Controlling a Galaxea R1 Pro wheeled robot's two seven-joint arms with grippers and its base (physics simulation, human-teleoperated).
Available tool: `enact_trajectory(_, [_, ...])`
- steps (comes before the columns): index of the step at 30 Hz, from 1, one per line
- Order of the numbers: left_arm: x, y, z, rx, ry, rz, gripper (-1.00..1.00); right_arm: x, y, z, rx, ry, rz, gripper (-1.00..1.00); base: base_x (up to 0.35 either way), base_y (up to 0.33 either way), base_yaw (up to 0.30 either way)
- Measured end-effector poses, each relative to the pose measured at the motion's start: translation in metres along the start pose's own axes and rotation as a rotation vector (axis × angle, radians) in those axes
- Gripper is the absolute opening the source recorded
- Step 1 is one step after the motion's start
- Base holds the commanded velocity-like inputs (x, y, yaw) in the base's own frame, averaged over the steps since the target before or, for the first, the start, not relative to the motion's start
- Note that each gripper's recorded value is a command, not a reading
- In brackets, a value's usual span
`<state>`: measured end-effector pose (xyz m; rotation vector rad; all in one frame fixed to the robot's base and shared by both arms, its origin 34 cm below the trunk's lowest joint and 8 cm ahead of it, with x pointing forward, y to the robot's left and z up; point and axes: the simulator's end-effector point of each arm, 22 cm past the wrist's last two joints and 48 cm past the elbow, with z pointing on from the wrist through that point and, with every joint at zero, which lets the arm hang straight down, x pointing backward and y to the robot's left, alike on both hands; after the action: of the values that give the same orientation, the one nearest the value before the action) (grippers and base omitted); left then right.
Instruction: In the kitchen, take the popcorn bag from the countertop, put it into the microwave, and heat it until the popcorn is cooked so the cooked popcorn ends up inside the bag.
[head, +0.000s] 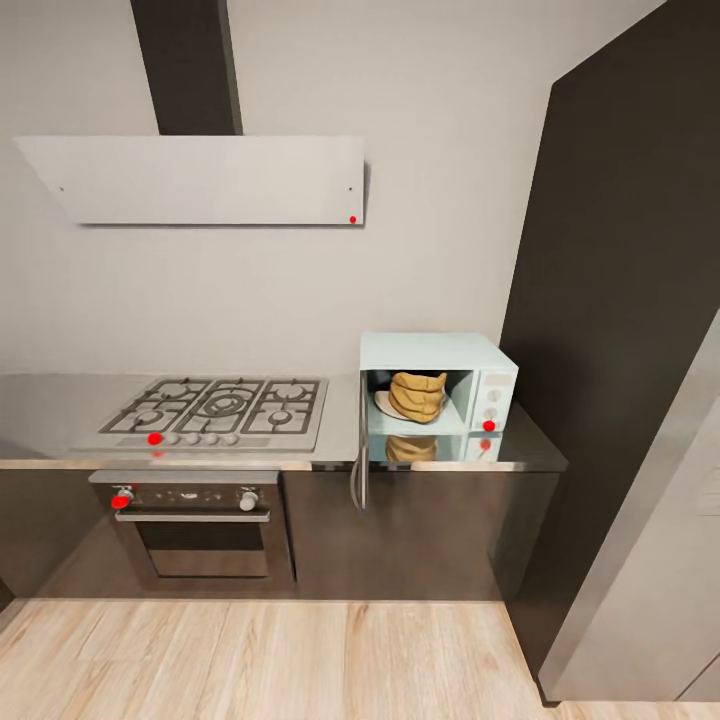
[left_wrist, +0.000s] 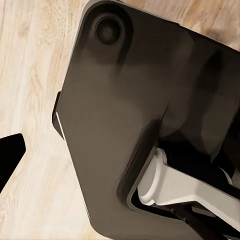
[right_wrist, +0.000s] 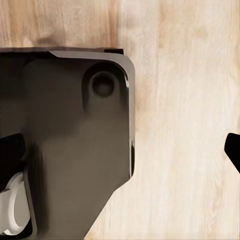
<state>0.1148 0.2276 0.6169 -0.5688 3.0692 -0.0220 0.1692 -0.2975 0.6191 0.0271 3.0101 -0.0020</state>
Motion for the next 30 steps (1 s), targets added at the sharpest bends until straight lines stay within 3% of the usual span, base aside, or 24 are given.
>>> enact_trajectory(19, [0.000, 0.001, 0.000, -0.001, 0.000, -0.002, 1.00, 0.002, -0.004, 0.000, 0.021, 0.006, -0.001, 1.00, 0.294, 0.000, 0.000])
enact_trajectory(26, [-0.001, 0.002, 0.000, -0.001, -0.002, 0.005, 1.00, 0.002, -0.007, 0.000, 0.027, 0.011, -0.006, 1.00, 0.061, 0.000, 0.000])
enact_trajectory(28, [-0.013, -0.001, 0.000, 0.007, -0.024, 0.005, 1.00, 0.002, -0.007, 0.000, 0.028, 0.011, -0.006, 1.00, 0.004, 0.000, 0.000])
enact_trajectory(30, [-0.057, -0.019, -0.002, 0.043, -0.112, 0.002, 1.00, 0.003, -0.008, 0.000, 0.033, 0.012, -0.006, 1.00, 0.001, 0.000, 0.000])
